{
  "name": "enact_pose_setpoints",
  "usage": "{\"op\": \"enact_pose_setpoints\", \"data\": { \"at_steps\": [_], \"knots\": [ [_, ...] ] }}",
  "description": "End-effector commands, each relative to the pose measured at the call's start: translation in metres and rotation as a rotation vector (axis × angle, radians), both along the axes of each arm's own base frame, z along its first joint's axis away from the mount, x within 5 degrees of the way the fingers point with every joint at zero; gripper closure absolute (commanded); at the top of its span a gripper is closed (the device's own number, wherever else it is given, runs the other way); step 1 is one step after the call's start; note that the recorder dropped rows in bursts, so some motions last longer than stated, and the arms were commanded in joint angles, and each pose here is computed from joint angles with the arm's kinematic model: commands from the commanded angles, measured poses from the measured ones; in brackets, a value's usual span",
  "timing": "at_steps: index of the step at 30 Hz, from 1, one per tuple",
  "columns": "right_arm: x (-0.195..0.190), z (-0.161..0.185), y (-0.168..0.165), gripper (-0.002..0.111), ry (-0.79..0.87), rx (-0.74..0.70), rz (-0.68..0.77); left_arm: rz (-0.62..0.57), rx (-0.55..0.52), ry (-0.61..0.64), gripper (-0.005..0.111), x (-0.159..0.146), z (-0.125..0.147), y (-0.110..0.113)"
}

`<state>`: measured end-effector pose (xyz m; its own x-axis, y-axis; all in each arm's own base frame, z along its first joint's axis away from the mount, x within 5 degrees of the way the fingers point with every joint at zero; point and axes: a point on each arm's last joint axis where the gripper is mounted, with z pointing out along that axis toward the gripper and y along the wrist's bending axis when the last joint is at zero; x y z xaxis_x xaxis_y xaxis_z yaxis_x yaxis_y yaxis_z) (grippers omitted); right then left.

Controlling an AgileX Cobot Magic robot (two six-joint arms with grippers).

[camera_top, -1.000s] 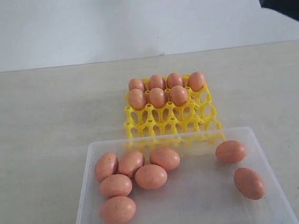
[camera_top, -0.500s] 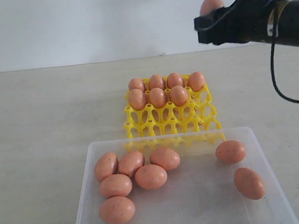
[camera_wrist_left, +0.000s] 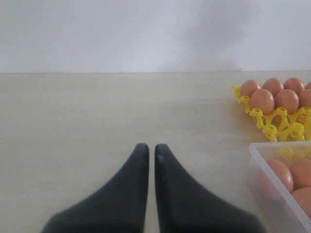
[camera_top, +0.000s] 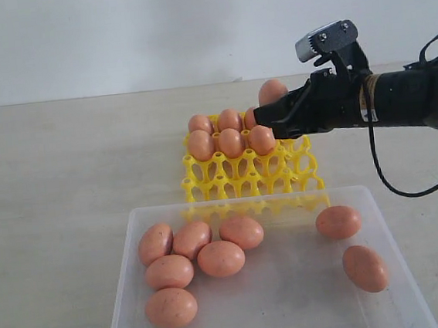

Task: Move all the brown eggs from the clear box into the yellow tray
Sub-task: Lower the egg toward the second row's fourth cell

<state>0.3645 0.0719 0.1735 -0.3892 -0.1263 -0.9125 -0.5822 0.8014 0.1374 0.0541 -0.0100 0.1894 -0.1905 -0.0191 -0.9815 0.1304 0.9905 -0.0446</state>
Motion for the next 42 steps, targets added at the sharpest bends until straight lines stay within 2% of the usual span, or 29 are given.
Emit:
{"op": "enact_pose_setpoints", "data": {
  "at_steps": [1,5,10,14,19,26,37,42],
  "knots": [
    [0.000,0.003,0.000,0.108,-0.008,0.018,0.014,-0.009,0.001,0.000,0.103,0.000,-0.001,0.000],
    [0.002,-0.002,0.000,0.108,-0.035,0.006,0.024,-0.009,0.001,0.000,0.103,0.000,-0.001,0.000],
    [0.003,-0.015,-0.013,0.108,0.022,-0.057,0.008,-0.009,0.001,0.000,0.103,0.000,-0.001,0.000],
    [0.004,-0.014,-0.018,0.108,0.061,-0.001,-0.025,-0.009,0.001,0.000,0.103,0.000,-0.001,0.000],
    [0.004,-0.017,-0.018,0.108,0.070,0.000,-0.031,-0.009,0.001,0.000,0.103,0.000,-0.001,0.000],
    [0.008,-0.045,-0.026,0.108,0.087,-0.155,-0.051,-0.009,0.001,0.000,0.103,0.000,-0.001,0.000],
    [0.017,-0.042,-0.031,0.108,-0.044,-0.162,-0.125,-0.009,0.001,0.000,0.103,0.000,-0.001,0.000],
    [0.019,-0.037,-0.028,0.108,-0.100,-0.143,-0.107,-0.009,0.001,0.000,0.103,0.000,-0.001,0.000]
  ]
}}
